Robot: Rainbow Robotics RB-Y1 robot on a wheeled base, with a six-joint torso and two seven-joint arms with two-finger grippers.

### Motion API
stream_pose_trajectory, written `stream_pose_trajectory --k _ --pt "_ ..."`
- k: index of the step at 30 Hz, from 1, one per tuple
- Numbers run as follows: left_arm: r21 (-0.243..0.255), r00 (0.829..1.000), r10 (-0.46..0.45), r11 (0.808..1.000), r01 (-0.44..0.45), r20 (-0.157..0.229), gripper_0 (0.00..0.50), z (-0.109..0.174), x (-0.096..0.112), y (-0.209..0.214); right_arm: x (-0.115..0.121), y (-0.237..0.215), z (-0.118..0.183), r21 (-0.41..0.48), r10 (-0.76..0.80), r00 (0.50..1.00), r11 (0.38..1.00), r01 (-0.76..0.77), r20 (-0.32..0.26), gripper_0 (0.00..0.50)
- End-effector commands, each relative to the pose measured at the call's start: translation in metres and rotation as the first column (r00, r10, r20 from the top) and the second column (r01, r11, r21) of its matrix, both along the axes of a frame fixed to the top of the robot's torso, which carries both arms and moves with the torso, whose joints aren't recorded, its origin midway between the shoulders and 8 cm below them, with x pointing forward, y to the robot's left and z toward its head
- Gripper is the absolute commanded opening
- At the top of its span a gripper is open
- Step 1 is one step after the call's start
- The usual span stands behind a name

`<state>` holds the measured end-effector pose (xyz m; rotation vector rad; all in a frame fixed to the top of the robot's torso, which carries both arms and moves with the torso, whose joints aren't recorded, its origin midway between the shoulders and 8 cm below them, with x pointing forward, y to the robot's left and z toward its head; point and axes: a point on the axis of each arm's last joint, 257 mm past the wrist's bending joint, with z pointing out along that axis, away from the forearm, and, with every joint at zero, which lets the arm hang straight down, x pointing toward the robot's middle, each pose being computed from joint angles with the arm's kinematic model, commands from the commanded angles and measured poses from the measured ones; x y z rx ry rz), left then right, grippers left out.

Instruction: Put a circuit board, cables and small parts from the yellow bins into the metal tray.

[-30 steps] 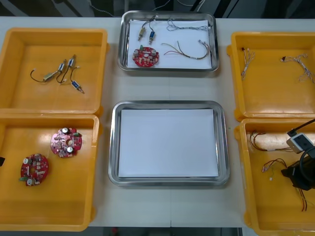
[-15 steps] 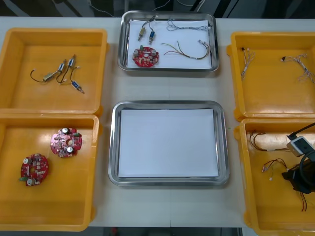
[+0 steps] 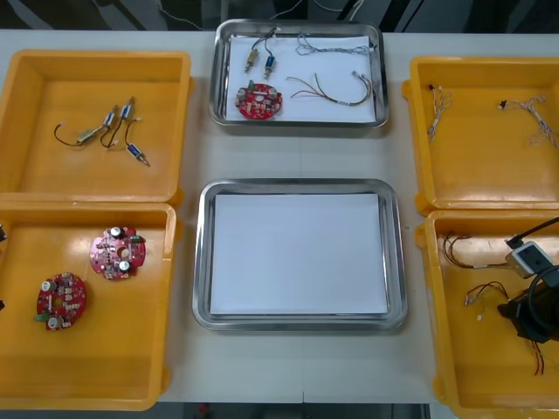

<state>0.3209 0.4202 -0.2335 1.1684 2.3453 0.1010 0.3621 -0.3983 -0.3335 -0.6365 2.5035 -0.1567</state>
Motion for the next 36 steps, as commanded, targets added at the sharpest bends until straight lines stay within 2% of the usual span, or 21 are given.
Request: stream_pose_trajectory --k 1,2,3,4,5,10,19,23,36 --pt "0.067 0.991 -0.131 0.989 0.132 -0.021 0.5 -0.019 -0.008 0.002 -0.016 0.003 -0.018 -0.001 -0.012 0.999 1.0 0.012 -0.034 0.117" --pt "0.063 0.99 -0.136 0.989 0.137 -0.023 0.5 -0.021 -0.008 0.0 -0.017 0.002 -0.018 -0.003 -0.013 0.999 1.0 0.013 -0.031 0.072" --pt "0.061 0.99 -0.137 0.988 0.139 -0.022 0.5 -0.022 -0.008 0.0 -0.016 0.002 -0.018 -0.005 -0.011 1.0 1.0 0.011 -0.027 0.054" --pt "0.059 0.989 -0.146 0.987 0.147 -0.027 0.5 -0.024 -0.01 -0.002 -0.015 0.002 -0.018 -0.007 -0.008 1.0 1.0 0.008 -0.017 0.013" --pt "0.06 0.988 -0.149 0.987 0.15 -0.028 0.5 -0.025 -0.01 -0.003 -0.015 0.002 -0.018 -0.009 -0.01 1.0 1.0 0.01 -0.015 0.0" --pt "0.078 0.981 -0.195 0.977 0.196 -0.023 0.5 -0.034 -0.01 -0.008 -0.011 0.001 -0.017 -0.022 -0.004 1.0 1.0 0.004 0.002 0.0" --pt "0.122 0.975 -0.221 0.967 0.222 -0.025 0.5 -0.041 -0.01 0.004 0.0 0.002 -0.006 -0.018 0.001 0.999 1.0 0.0 0.034 0.0" --pt "0.146 0.969 -0.246 0.958 0.246 -0.018 0.5 -0.046 -0.009 0.007 0.005 0.0 0.007 -0.019 0.0 0.999 1.0 0.001 0.041 0.0" --pt "0.184 0.956 -0.294 0.938 0.292 -0.021 0.5 -0.062 -0.017 0.013 0.006 -0.001 0.07 -0.038 -0.007 1.0 0.999 0.006 -0.004 0.0"
